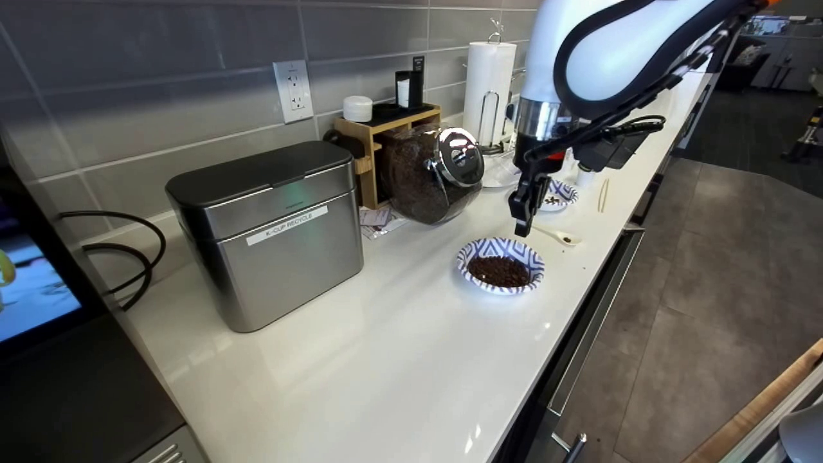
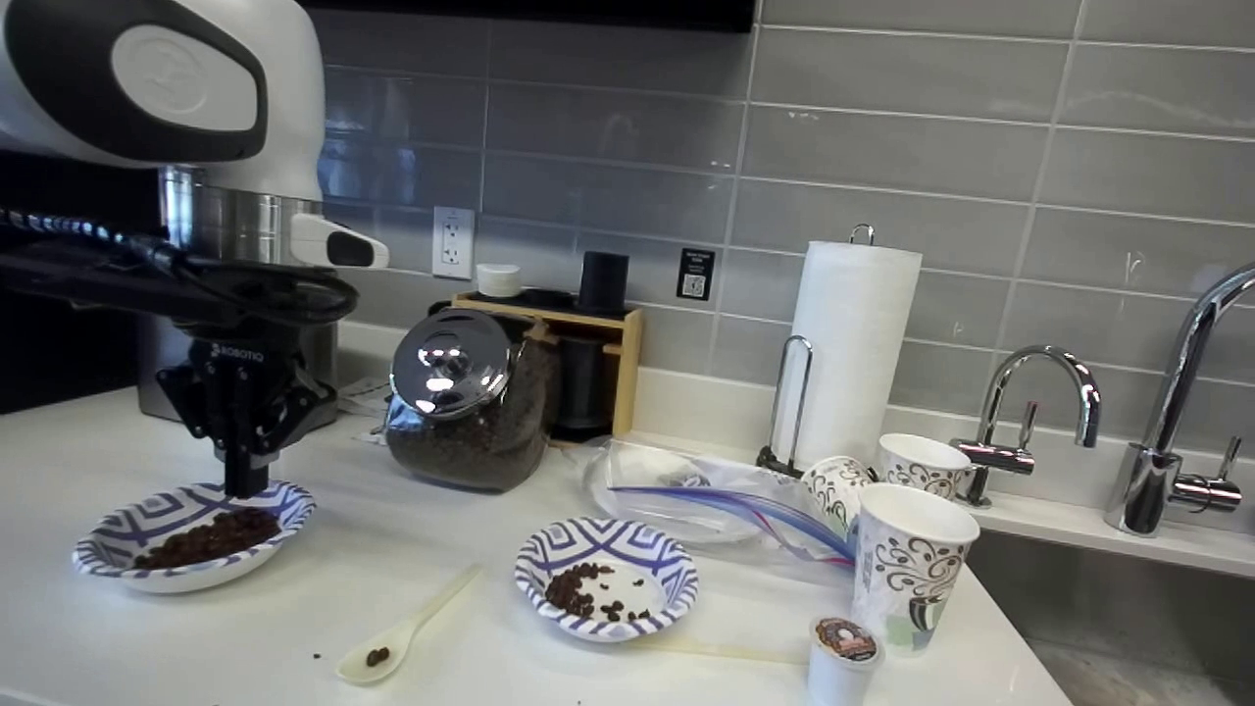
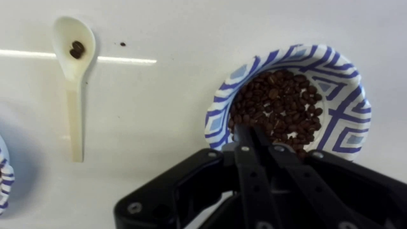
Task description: Place some coffee beans from the bowl on the left on the spoon.
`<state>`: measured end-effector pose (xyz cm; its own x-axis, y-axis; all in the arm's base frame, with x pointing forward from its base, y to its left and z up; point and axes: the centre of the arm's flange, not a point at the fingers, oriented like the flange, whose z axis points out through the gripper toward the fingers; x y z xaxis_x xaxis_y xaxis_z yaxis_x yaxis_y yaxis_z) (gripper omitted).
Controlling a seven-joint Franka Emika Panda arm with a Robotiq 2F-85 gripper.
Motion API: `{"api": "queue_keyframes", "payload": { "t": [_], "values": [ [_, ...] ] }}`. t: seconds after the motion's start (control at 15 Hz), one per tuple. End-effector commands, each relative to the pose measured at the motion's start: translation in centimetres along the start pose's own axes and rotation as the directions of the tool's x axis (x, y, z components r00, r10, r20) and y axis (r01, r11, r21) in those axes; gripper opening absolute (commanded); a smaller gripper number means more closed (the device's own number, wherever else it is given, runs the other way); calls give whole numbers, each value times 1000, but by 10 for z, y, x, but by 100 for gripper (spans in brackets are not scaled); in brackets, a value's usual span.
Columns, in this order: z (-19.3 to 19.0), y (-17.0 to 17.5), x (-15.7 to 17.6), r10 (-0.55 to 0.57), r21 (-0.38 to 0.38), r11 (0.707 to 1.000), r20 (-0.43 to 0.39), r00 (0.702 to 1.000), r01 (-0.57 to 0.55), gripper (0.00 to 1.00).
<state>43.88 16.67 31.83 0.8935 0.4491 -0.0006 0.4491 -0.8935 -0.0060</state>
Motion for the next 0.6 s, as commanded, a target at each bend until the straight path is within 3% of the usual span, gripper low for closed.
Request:
{"api": "queue_keyframes", "payload": {
  "t": [0.0, 0.53],
  "values": [
    [-8, 35, -29, 68, 2, 998, 71, 995, -69, 2],
    [8, 104, -59, 172, -12, 985, 82, 982, -172, 2]
  ]
}}
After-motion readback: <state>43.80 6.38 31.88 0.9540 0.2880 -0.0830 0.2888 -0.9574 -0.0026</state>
